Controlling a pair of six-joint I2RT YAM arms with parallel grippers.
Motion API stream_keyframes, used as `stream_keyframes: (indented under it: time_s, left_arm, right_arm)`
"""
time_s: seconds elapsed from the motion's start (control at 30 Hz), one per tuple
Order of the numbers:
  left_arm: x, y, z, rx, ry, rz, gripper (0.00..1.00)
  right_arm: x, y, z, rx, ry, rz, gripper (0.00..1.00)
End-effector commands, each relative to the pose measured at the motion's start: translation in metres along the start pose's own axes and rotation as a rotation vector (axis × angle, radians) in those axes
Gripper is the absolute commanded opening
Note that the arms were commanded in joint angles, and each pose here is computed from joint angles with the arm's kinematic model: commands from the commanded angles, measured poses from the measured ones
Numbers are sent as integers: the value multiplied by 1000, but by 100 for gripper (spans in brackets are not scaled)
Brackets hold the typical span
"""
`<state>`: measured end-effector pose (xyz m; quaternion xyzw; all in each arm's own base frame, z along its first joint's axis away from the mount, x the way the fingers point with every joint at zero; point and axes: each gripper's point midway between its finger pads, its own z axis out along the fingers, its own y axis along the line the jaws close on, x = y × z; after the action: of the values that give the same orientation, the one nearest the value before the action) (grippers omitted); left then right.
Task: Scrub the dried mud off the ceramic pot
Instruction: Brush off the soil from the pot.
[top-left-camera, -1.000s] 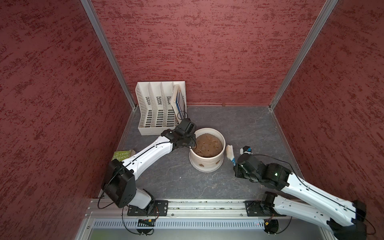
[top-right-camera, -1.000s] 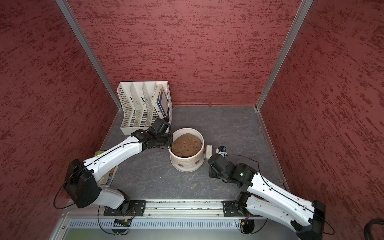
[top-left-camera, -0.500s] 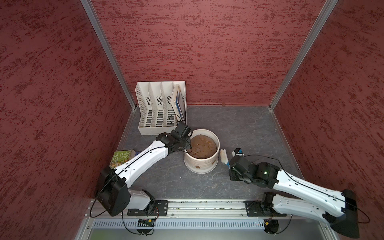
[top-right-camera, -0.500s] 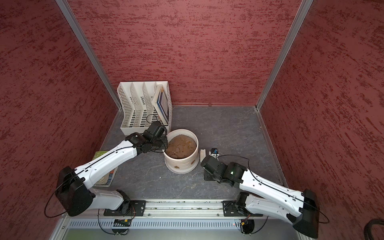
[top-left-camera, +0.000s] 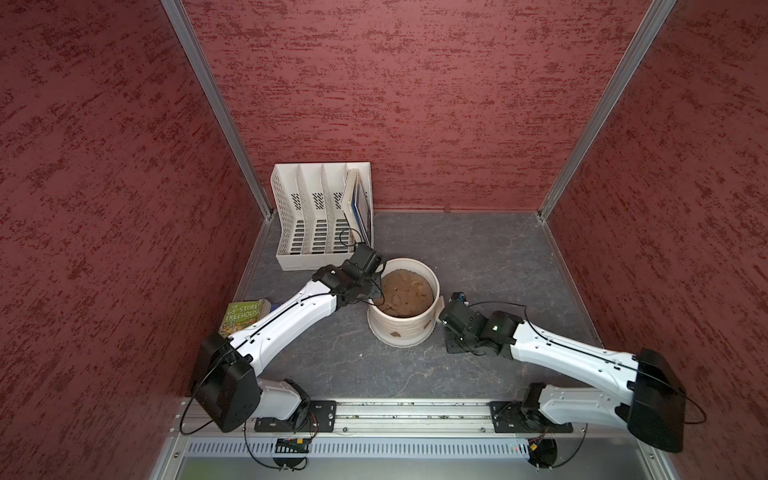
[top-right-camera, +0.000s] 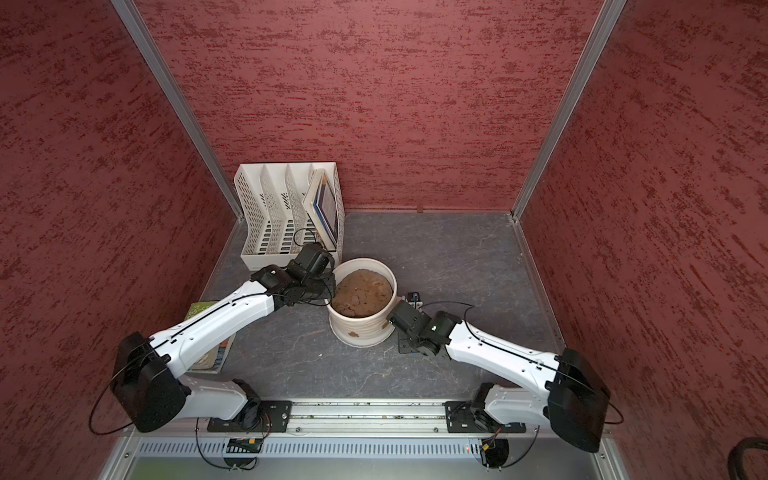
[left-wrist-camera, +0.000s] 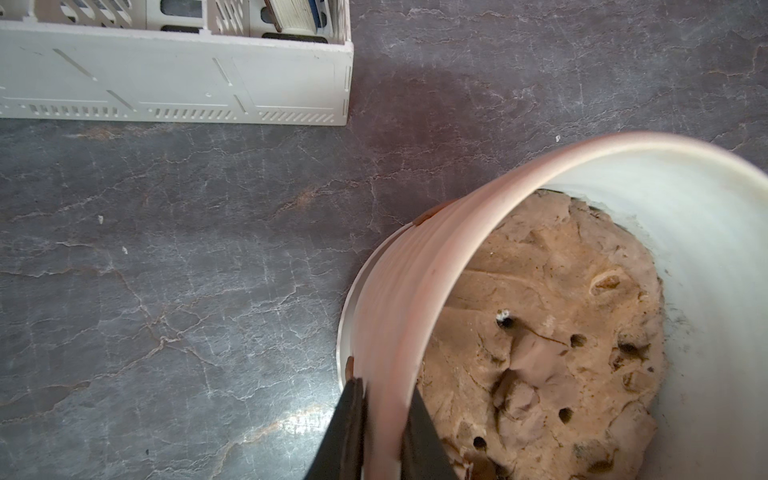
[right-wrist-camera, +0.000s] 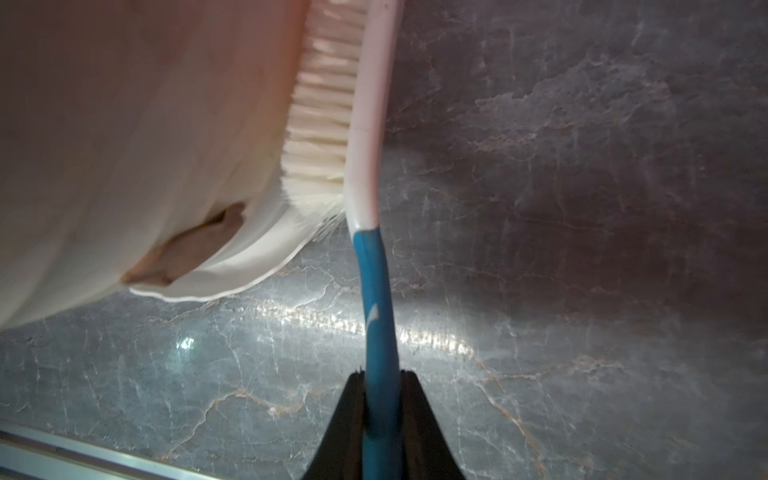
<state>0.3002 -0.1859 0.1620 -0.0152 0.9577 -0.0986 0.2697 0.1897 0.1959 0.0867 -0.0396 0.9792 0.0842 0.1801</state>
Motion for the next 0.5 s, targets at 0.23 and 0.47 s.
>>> stream_keyframes:
  time_s: [0.23, 0.47]
  left_arm:
    - [13, -31, -2, 134, 45, 33, 0]
    - [27, -8, -8, 77, 64, -12, 0]
  right_arm:
    - [-26, -43, 19, 105, 6, 125, 0]
    - [-23, -56, -7, 140, -43, 129, 0]
